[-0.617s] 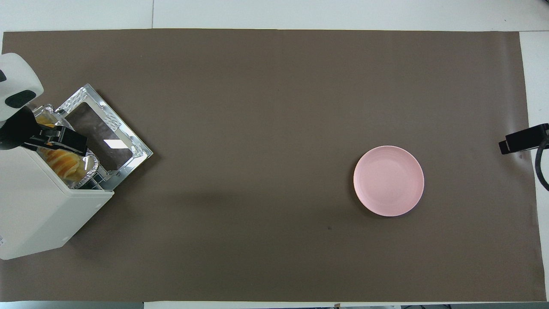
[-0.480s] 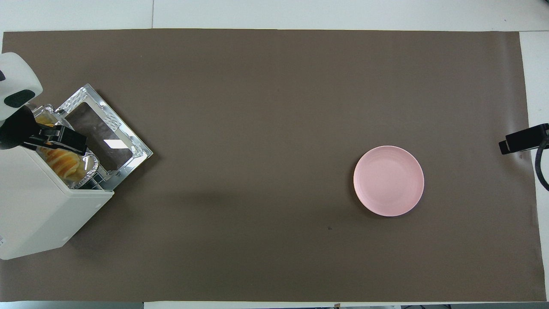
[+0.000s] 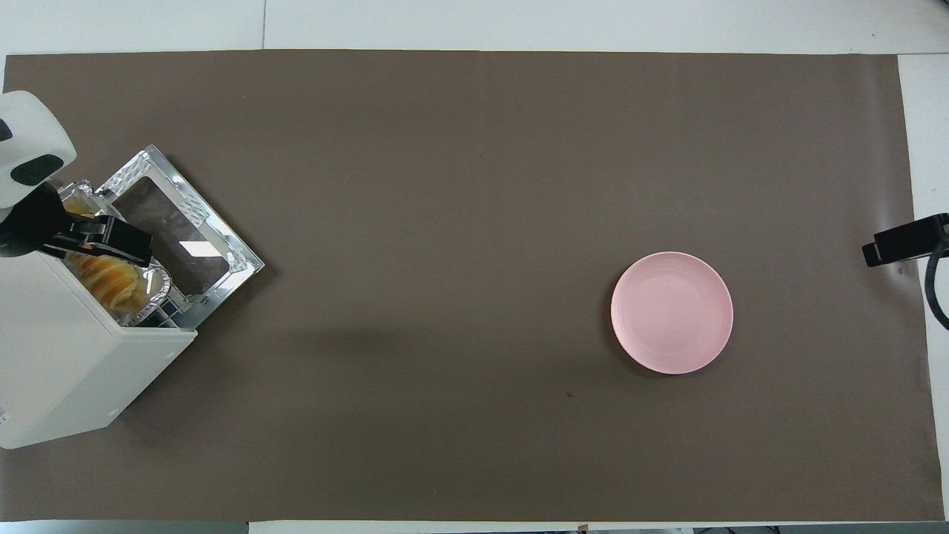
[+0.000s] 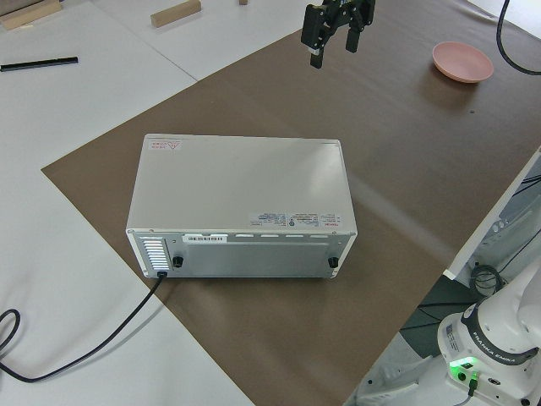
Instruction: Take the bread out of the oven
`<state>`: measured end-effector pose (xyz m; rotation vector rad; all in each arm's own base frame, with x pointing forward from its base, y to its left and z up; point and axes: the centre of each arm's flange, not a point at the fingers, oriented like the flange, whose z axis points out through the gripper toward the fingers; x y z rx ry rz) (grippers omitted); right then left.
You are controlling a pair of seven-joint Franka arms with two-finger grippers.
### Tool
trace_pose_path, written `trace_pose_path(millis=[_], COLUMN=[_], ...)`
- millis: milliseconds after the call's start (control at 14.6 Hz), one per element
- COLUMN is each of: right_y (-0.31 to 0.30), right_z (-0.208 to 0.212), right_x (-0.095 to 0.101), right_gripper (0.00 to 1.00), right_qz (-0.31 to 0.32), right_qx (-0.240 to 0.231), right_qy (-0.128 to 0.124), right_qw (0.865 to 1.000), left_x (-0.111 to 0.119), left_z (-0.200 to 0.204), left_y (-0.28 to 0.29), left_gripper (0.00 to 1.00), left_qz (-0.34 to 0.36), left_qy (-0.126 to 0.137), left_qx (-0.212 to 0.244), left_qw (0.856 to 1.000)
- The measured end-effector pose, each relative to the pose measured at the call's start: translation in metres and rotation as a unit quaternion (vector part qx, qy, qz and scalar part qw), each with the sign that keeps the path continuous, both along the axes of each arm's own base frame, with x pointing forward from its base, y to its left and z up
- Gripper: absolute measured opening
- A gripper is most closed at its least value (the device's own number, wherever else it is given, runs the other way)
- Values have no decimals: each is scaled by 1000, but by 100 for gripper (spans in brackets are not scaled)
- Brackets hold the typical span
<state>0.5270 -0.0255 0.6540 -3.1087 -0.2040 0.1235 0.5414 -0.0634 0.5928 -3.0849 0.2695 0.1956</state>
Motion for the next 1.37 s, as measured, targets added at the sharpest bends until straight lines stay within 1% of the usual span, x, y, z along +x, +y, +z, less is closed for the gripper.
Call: trace_pose_path(millis=[137,206,343,480,685,823,891,960,1028,1234,1302,1371], right_y=[0,0,0,0,0,0,0,0,0,0,0,0], right_z=[0,0,0,0,0,0,0,0,0,0,0,0], right_x=[0,0,0,0,0,0,0,0,0,0,0,0], right_gripper=[100,100,100,100,100,100,100,100,100,100,100,100], right_qz=[0,0,0,0,0,0,0,0,0,0,0,0], right_qx=[0,0,0,0,0,0,0,0,0,0,0,0], right_qy=[0,0,0,0,0,0,0,0,0,0,0,0], right_qw=[1000,1000,1000,1000,1000,1000,1000,1000,1000,1000,1000,1000], left_x=[4,6,13,17,24,31,35,37,38,39,37,35], left_z=[-4,-6,-17,-36,-66,-92,-106,-120,-133,-164,-171,-176], left_y=[2,2,1,3,28,42,44,44,44,54,58,61], left_gripper=[100,100,100,100,100,100,100,100,100,100,100,94], left_qz=[30,62,143,208,283,346,371,387,395,406,408,410], left_qy=[-13,-23,-47,-61,-64,-72,-82,-89,-92,-104,-104,-103], left_qx=[2,4,6,8,18,37,45,53,62,66,66,66], left_qw=[999,998,989,976,957,935,924,916,912,906,905,904])
